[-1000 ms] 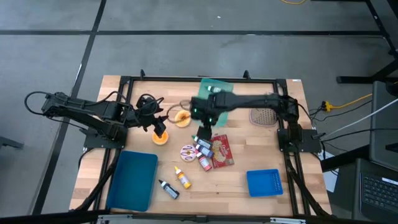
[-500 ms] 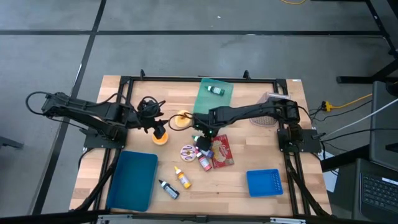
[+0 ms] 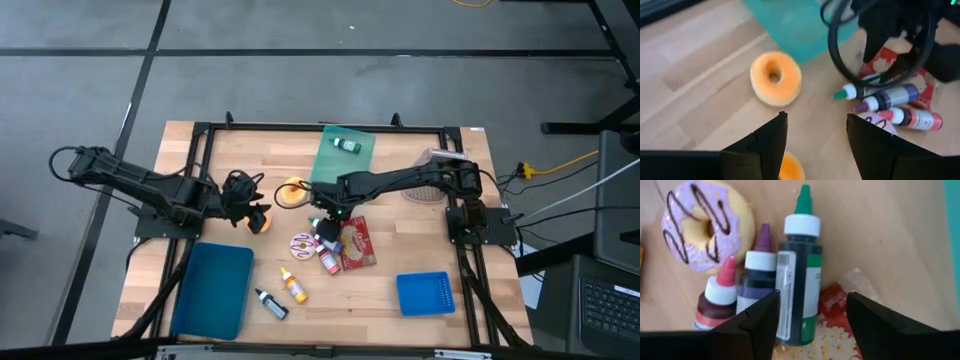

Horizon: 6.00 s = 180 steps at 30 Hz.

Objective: Pick & Place Food Item
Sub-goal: Put the green food coloring into the green bin, then put the violet food coloring into the green bin

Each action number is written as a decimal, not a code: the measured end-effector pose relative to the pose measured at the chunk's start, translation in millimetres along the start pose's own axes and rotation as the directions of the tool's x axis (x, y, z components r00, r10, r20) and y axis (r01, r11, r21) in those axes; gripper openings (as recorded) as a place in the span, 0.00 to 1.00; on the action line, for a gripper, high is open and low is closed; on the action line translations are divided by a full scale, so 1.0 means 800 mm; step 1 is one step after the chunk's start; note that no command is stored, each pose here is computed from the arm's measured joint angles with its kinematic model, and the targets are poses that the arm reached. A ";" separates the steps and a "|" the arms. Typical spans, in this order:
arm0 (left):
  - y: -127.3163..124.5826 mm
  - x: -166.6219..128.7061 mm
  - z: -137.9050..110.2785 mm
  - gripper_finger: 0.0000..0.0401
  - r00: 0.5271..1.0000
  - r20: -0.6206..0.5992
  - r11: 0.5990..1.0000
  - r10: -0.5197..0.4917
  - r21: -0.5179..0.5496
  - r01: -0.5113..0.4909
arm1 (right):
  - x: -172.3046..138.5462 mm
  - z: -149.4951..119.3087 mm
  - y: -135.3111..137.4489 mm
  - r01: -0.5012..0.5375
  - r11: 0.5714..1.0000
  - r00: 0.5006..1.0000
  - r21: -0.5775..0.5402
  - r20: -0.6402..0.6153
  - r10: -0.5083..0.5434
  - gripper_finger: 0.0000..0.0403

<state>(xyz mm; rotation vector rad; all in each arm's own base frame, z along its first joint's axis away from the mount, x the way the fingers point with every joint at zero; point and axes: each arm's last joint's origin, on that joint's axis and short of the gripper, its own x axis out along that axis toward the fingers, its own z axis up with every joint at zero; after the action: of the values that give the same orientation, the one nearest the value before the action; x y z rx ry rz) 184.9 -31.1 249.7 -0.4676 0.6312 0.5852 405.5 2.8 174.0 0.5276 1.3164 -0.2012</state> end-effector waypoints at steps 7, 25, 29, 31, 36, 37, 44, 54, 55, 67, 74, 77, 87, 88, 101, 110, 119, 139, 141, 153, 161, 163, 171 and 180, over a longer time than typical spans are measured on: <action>-0.005 -0.005 -0.005 0.49 0.999 0.046 1.000 0.008 -0.023 -0.007 | 0.025 -0.002 0.000 -0.002 1.000 0.999 0.007 -0.052 0.003 0.55; -0.009 -0.010 -0.011 0.49 0.998 0.058 0.999 0.003 -0.044 0.000 | 0.032 -0.003 0.008 0.005 1.000 1.000 -0.007 -0.029 -0.005 0.23; -0.010 -0.010 -0.011 0.49 0.998 0.059 0.999 0.002 -0.046 0.001 | 0.012 0.004 0.017 -0.035 0.999 0.999 -0.008 0.013 0.035 0.23; -0.010 -0.010 -0.011 0.49 0.998 0.059 0.999 0.001 -0.046 0.001 | -0.003 0.009 0.023 -0.059 0.998 0.998 -0.004 0.037 0.059 0.23; -0.010 -0.010 -0.011 0.49 0.998 0.060 0.999 0.000 -0.047 0.003 | -0.050 0.029 0.040 -0.110 0.994 0.984 -0.020 0.140 0.111 0.23; -0.010 -0.010 -0.011 0.49 0.998 0.061 0.999 0.000 -0.048 0.003 | -0.061 0.033 0.042 -0.109 0.994 0.982 -0.022 0.156 0.111 0.23; -0.012 -0.010 -0.009 0.49 0.997 0.079 0.998 -0.011 -0.061 0.016 | -0.139 0.059 0.032 0.071 0.994 0.966 -0.089 0.256 -0.046 0.23; -0.014 -0.010 -0.005 0.49 0.992 0.129 0.997 -0.004 -0.080 0.014 | -0.185 0.081 -0.075 0.328 0.941 0.933 -0.086 0.184 -0.309 0.23; -0.014 -0.010 -0.005 0.49 0.991 0.131 0.997 -0.005 -0.082 0.016 | -0.182 0.083 -0.088 0.340 0.936 0.931 -0.086 0.170 -0.323 0.23; -0.014 -0.011 -0.003 0.49 0.987 0.158 0.996 0.009 -0.090 0.006 | -0.106 0.079 -0.196 0.288 0.955 0.956 -0.076 0.076 -0.282 0.23; -0.013 -0.010 -0.002 0.49 0.983 0.180 0.993 0.030 -0.118 -0.009 | -0.078 0.066 -0.226 0.278 0.959 0.960 -0.055 0.048 -0.276 0.23; -0.011 -0.009 0.000 0.49 0.982 0.184 0.991 0.041 -0.130 -0.017 | -0.079 0.065 -0.233 0.290 0.954 0.957 -0.072 0.047 -0.288 0.23; -0.007 -0.006 0.004 0.49 0.979 0.192 0.988 0.068 -0.151 -0.039 | -0.085 0.067 -0.257 0.306 0.949 0.951 -0.079 0.068 -0.301 0.23; -0.007 -0.005 0.005 0.49 0.978 0.196 0.987 0.073 -0.153 -0.043 | -0.086 0.067 -0.258 0.307 0.948 0.951 -0.087 0.067 -0.302 0.23; -0.005 -0.004 0.007 0.49 0.975 0.205 0.985 0.089 -0.161 -0.056 | -0.087 0.071 -0.261 0.305 0.941 0.951 -0.149 0.099 -0.293 0.41; -0.005 -0.004 0.007 0.49 0.975 0.205 0.985 0.089 -0.166 -0.055 | -0.087 0.071 -0.260 0.291 0.944 0.955 -0.153 0.101 -0.278 0.46; -0.005 -0.004 0.007 0.49 0.975 0.205 0.983 0.088 -0.176 -0.052 | -0.094 0.070 -0.242 0.137 0.988 0.990 -0.077 0.055 -0.133 0.46; -0.009 -0.005 0.007 0.49 0.984 0.177 0.988 0.028 -0.157 0.000 | -0.127 0.053 -0.017 -0.040 0.972 0.996 -0.230 0.067 0.057 0.47; -0.010 -0.006 0.006 0.49 0.980 0.196 0.988 0.037 -0.153 -0.007 | -0.111 0.043 -0.007 -0.039 0.976 0.998 -0.216 0.046 0.050 0.47; 0.016 -0.110 0.002 0.49 0.894 0.371 0.961 -0.252 -0.013 0.276 | -0.064 0.008 0.027 -0.104 0.983 0.993 -0.149 0.037 0.110 0.47; 0.074 -0.164 0.004 0.49 0.786 0.445 0.895 -0.429 0.094 0.436 | -0.067 0.014 0.027 -0.123 0.984 0.988 -0.126 0.082 0.133 0.47; 0.086 -0.164 0.000 0.49 0.771 0.449 0.883 -0.452 0.102 0.458 | -0.067 0.015 0.027 -0.124 0.985 0.987 -0.121 0.086 0.135 0.47; 0.091 -0.124 -0.052 0.49 0.621 0.506 0.744 -0.598 0.063 0.665 | -0.068 0.015 0.027 -0.132 0.987 0.986 -0.090 0.089 0.140 0.47; 0.086 -0.081 -0.109 0.49 0.350 0.596 0.514 -0.723 0.124 0.849 | -0.069 0.023 0.022 -0.149 0.985 0.979 -0.081 0.125 0.159 0.47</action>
<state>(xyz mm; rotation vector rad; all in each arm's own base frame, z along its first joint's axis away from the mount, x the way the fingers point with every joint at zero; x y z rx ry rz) 63.6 -52.9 214.7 -0.6884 -0.3261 -0.1981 415.0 0.7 234.3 0.5442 1.1447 -0.0592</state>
